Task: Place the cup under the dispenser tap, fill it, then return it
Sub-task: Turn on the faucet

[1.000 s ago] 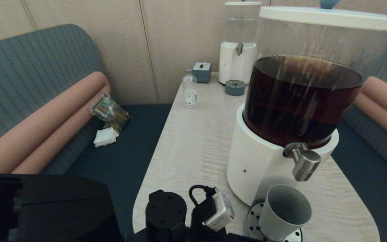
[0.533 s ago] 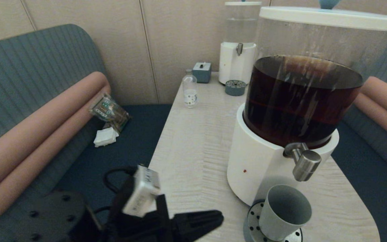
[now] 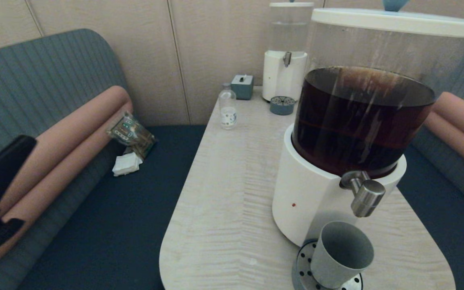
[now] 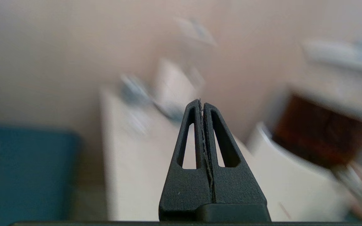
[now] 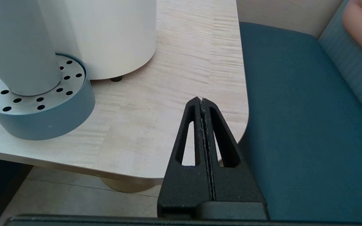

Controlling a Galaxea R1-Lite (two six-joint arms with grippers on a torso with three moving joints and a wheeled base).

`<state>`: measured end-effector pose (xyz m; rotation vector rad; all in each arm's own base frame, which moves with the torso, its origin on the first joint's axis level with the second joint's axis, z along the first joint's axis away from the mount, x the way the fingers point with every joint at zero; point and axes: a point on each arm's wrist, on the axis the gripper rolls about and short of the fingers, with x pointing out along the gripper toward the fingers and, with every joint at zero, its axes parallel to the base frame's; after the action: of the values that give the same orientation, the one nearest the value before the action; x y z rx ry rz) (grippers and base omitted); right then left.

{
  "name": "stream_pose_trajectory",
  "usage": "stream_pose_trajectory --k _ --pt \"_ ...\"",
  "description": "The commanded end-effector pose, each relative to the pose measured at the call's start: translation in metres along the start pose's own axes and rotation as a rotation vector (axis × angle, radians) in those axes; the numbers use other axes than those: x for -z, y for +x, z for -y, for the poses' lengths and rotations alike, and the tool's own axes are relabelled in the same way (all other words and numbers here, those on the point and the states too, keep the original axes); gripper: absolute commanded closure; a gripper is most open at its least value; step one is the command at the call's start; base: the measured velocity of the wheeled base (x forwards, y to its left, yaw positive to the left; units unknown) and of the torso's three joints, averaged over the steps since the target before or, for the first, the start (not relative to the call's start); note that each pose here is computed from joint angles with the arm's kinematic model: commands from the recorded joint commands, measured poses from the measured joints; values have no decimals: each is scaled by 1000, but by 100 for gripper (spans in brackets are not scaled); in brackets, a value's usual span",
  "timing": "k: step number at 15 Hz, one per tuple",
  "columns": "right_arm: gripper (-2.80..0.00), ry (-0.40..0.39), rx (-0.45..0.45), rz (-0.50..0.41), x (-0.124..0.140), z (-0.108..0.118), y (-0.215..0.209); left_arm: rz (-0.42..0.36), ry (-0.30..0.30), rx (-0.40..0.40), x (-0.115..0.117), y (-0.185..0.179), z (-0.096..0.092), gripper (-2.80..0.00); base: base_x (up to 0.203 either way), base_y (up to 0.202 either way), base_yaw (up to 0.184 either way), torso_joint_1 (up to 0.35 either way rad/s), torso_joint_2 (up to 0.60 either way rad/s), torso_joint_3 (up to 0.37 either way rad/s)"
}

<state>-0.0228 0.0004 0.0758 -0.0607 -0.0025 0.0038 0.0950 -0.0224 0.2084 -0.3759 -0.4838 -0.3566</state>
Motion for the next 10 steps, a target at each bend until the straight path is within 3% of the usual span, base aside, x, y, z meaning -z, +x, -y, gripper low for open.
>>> stream_pose_trajectory --k 1,5,9,10 --pt "0 -1 -1 -7 3 0 1 182 52 -13 -28 -34 7 0 0 0 0 0 0 0" --pt "0 -1 -1 -7 3 0 1 382 119 -12 -49 -87 23 0 0 0 0 0 0 0" --pt "0 -1 -1 -7 3 0 1 507 177 -1 -49 -135 37 0 0 0 0 0 0 0" --pt "0 -1 -1 -7 3 0 1 576 197 17 -53 -141 42 0 0 0 0 0 0 0"
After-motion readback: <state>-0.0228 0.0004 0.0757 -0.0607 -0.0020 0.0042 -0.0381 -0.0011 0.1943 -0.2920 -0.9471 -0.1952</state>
